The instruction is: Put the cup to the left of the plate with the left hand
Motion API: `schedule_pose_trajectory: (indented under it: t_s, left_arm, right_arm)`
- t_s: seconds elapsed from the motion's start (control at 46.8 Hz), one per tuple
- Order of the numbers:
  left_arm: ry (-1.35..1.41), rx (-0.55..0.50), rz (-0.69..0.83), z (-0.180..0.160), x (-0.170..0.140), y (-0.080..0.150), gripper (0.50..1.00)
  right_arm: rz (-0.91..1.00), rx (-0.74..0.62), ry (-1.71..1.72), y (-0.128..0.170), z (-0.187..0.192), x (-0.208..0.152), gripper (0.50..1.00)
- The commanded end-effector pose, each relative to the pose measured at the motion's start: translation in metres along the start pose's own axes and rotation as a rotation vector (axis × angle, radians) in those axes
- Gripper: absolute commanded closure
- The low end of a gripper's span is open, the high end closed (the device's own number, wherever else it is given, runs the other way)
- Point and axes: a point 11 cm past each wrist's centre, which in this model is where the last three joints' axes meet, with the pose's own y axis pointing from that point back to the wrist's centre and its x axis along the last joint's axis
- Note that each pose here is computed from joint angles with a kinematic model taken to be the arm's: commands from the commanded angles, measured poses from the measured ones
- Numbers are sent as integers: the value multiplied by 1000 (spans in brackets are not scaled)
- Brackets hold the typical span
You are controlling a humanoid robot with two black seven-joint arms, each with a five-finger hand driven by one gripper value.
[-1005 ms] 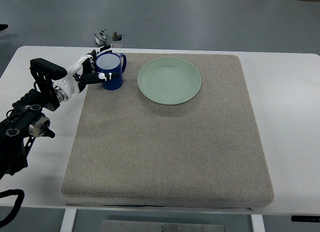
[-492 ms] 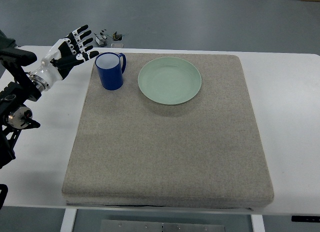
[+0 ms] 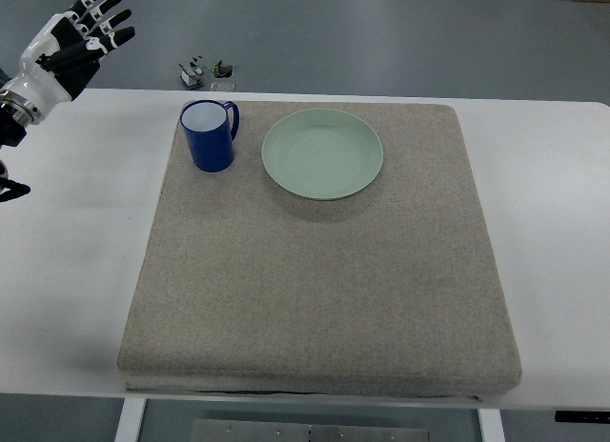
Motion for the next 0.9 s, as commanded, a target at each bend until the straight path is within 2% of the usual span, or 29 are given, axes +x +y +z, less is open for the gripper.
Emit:
schedule_pose_trajectory:
  t_s: [0.0, 0.278, 0.513, 0.876]
  left_arm:
    - [44, 41, -8, 4, 0, 2, 501]
    - [31, 87, -169, 14, -36, -2, 501]
    - [255, 137, -202, 11, -44, -6, 501]
    - [351, 192, -182, -7, -56, -42, 501]
  right_arm:
    - [0, 0, 0, 0, 0, 0, 566]
    - [0, 0, 0, 0, 0, 0, 566]
    - [0, 0, -2, 0, 0, 0, 566]
    - [0, 0, 0, 0, 0, 0, 566]
